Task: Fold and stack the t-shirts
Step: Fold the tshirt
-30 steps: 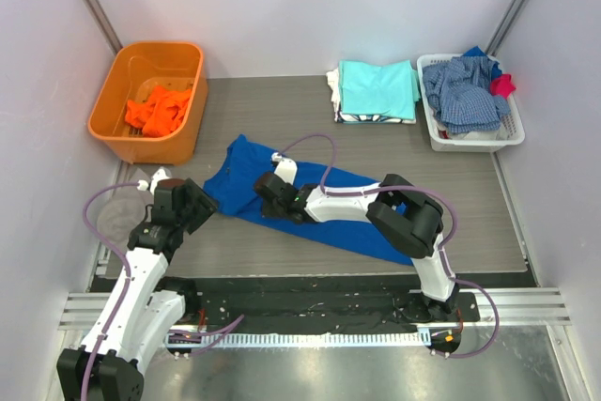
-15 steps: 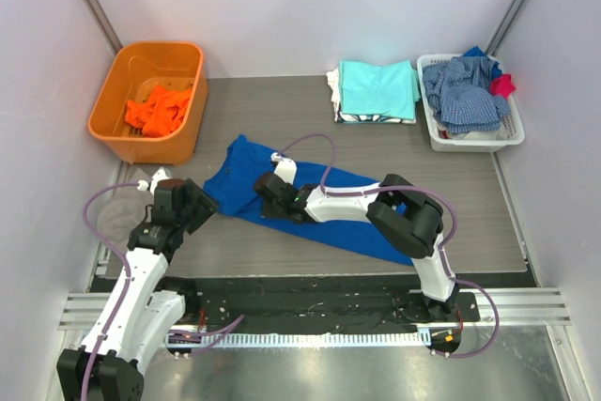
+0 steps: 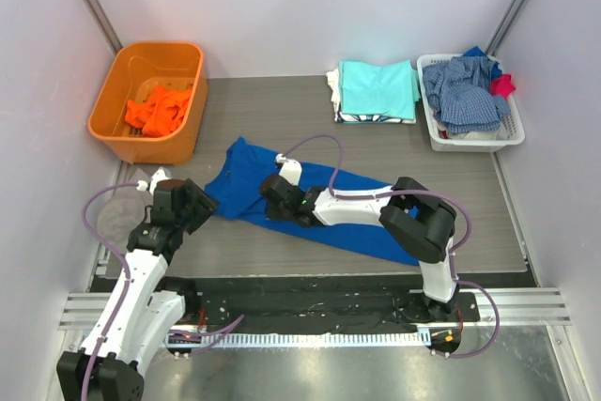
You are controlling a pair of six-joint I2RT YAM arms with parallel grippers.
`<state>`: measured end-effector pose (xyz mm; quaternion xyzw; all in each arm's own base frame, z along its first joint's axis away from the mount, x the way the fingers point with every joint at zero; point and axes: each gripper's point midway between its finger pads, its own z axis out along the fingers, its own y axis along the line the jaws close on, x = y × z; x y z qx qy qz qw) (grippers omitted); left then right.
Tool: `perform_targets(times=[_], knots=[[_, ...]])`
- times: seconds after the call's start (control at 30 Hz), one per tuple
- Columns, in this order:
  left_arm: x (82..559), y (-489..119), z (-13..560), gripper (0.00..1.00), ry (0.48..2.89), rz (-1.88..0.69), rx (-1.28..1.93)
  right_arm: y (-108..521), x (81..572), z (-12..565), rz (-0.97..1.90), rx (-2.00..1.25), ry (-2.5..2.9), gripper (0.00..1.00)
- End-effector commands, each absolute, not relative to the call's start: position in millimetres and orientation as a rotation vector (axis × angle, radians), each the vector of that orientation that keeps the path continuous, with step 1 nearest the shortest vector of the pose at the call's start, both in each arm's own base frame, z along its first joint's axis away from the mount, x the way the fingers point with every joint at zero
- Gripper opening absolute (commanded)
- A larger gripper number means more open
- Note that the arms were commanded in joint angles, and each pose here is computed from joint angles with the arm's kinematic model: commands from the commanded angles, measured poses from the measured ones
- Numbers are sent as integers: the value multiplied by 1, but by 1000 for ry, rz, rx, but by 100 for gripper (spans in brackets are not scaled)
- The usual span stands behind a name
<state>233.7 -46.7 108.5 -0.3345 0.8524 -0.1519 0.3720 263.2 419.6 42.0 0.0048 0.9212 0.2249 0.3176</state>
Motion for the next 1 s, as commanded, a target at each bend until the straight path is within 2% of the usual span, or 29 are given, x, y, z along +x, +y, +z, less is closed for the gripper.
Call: perform_targets(times=[0.0,0.3,0.43,0.67,0.8,0.93,0.97], knots=[[233,-45,113,60,2168,-386,-856,420,259,68,634,24,2370,1],[232,-45,116,60,2166,-389,-855,420,254,65,630,14,2376,1],[232,-45,116,60,2166,-388,-854,423,253,65,637,15,2377,9],[231,-44,115,60,2168,-383,-856,424,254,64,638,10,2377,14],[231,-44,115,60,2167,-382,-856,424,254,63,637,9,2376,14],[230,-44,114,60,2170,-379,-855,424,256,65,641,9,2369,1],[230,-44,114,60,2170,-379,-855,425,255,66,645,6,2368,1]])
